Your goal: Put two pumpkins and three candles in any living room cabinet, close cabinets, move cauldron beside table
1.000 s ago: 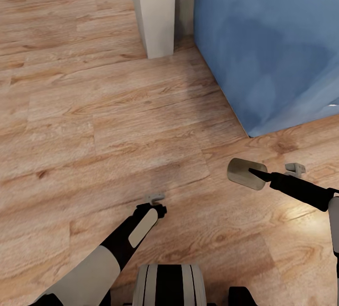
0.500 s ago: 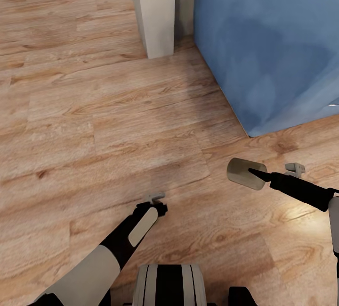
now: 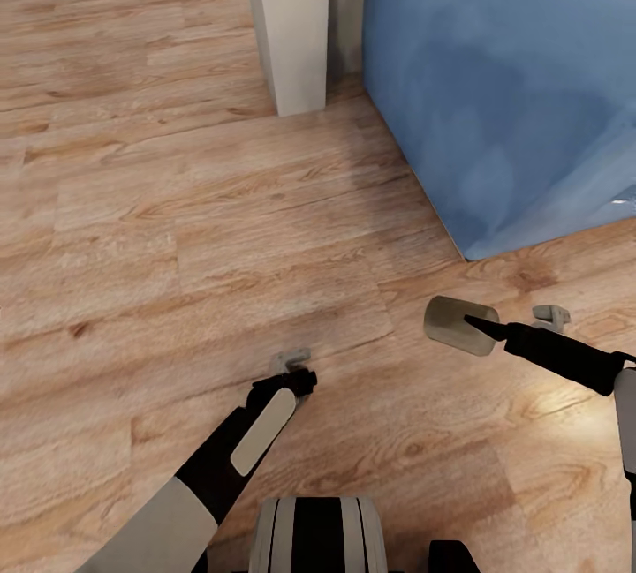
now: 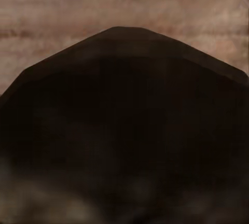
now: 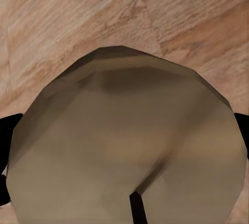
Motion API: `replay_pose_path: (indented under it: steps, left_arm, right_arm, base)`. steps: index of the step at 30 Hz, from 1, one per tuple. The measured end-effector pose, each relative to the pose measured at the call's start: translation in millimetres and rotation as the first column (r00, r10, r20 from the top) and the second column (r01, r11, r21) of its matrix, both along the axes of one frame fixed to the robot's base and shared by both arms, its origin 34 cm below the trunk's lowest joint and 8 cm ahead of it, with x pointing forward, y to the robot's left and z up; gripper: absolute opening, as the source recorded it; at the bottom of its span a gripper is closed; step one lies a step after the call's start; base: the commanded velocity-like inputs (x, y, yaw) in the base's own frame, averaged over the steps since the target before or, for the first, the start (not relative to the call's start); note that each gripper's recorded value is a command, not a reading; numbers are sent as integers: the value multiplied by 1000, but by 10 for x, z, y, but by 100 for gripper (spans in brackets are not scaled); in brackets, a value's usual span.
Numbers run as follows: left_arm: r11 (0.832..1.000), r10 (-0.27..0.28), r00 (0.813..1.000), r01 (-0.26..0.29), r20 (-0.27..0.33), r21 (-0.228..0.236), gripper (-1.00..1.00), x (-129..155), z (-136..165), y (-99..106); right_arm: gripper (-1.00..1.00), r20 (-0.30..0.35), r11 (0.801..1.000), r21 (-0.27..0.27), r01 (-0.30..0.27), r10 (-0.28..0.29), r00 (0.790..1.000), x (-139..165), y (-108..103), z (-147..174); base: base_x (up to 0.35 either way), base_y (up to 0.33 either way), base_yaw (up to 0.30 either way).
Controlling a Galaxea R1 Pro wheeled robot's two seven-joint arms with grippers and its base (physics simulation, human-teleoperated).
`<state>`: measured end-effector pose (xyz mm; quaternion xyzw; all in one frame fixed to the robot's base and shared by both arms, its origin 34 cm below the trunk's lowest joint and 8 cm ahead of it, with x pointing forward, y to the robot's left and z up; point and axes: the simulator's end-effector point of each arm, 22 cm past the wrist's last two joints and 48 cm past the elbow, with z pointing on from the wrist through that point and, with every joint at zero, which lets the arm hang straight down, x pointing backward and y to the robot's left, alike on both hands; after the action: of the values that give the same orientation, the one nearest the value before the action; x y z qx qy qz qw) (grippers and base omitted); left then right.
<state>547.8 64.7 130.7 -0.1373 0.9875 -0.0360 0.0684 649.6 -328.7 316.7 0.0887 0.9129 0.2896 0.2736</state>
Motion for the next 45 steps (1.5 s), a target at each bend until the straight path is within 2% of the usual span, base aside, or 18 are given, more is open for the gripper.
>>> replay_pose_path:
  steps: [1,4,6,8,9,11,12,14,16,20,23,26,32,34,37,40,41,45]
  left_arm:
    - [1000,-1,1000,1,19,-13,-100,38,90,-21]
    - [995,-3,996,12,88,-99,-100,15,570,-87]
    - [992,0,997,10,82,-124,-100,-277,731,17]
    - [991,6,997,5,77,-132,-100,-426,793,75]
    - [990,17,997,-5,80,-142,-100,-464,824,100]
    - [989,39,995,-25,90,-149,-100,-458,853,203]
    - [987,56,993,-40,100,-156,-100,-433,857,293]
    - [978,92,987,-66,128,-197,-100,-349,871,469]
    - [966,110,981,-67,160,-251,-100,-265,921,547]
    - [955,121,975,-63,187,-289,-100,-207,1000,599]
    - [946,128,970,-57,206,-318,-100,-159,1063,608]
    - [921,129,964,-29,232,-388,-100,-135,1176,490]
    - [885,126,961,2,246,-465,-100,-264,1285,329]
    - [875,124,966,2,227,-484,-100,-364,1221,278]
    - [880,140,969,-28,202,-473,-100,-493,1043,318]
    - [880,184,958,-60,221,-471,-100,-484,976,391]
    - [876,198,951,-64,236,-477,-100,-473,974,406]
    - [876,211,948,-75,237,-477,-100,-562,989,444]
  right_arm:
    - [-100,4,1000,2,-1,1,1000,8,8,25]
    - [-100,4,999,9,-38,38,999,-18,147,47]
    - [-100,-9,997,-1,-72,72,997,-109,251,-5]
    - [-100,-24,995,-36,-94,93,995,-249,272,-97]
    - [-100,-25,991,-75,-112,111,994,-331,267,-165]
    - [-100,6,983,-121,-140,141,990,-383,294,-196]
    - [-100,33,974,-169,-150,157,987,-378,270,-214]
    - [-100,69,959,-242,-146,167,983,-343,204,-218]
    - [-100,79,952,-264,-154,180,980,-372,222,-216]
    - [-100,51,941,-253,-224,244,968,-681,474,-315]
    - [-100,121,929,-278,-244,285,951,-708,564,-242]
    - [-100,165,919,-290,-266,321,932,-764,668,-186]
    - [-100,197,920,-296,-256,321,926,-720,675,-51]
    - [-100,204,919,-299,-256,324,924,-692,667,-1]
    - [-100,216,920,-285,-269,335,917,-691,702,78]
    - [-100,238,920,-239,-312,367,899,-739,826,194]
    - [-100,254,922,-196,-335,378,890,-778,900,271]
    - [-100,269,922,-191,-337,379,885,-755,911,370]
  base:
    - [0,0,0]
    - [0,0,0]
    - [0,0,0]
    - [0,0,0]
    - [0,0,0]
    - [0,0,0]
    - [0,0,0]
    - [0,0,0]
    - [0,0,0]
    - [0,0,0]
    - [0,0,0]
    - [0,0,0]
    - [0,0,0]
    - [0,0,0]
    - [0,0,0]
    - [0,0,-60]
    - [0,0,-114]
    - [0,0,-36]
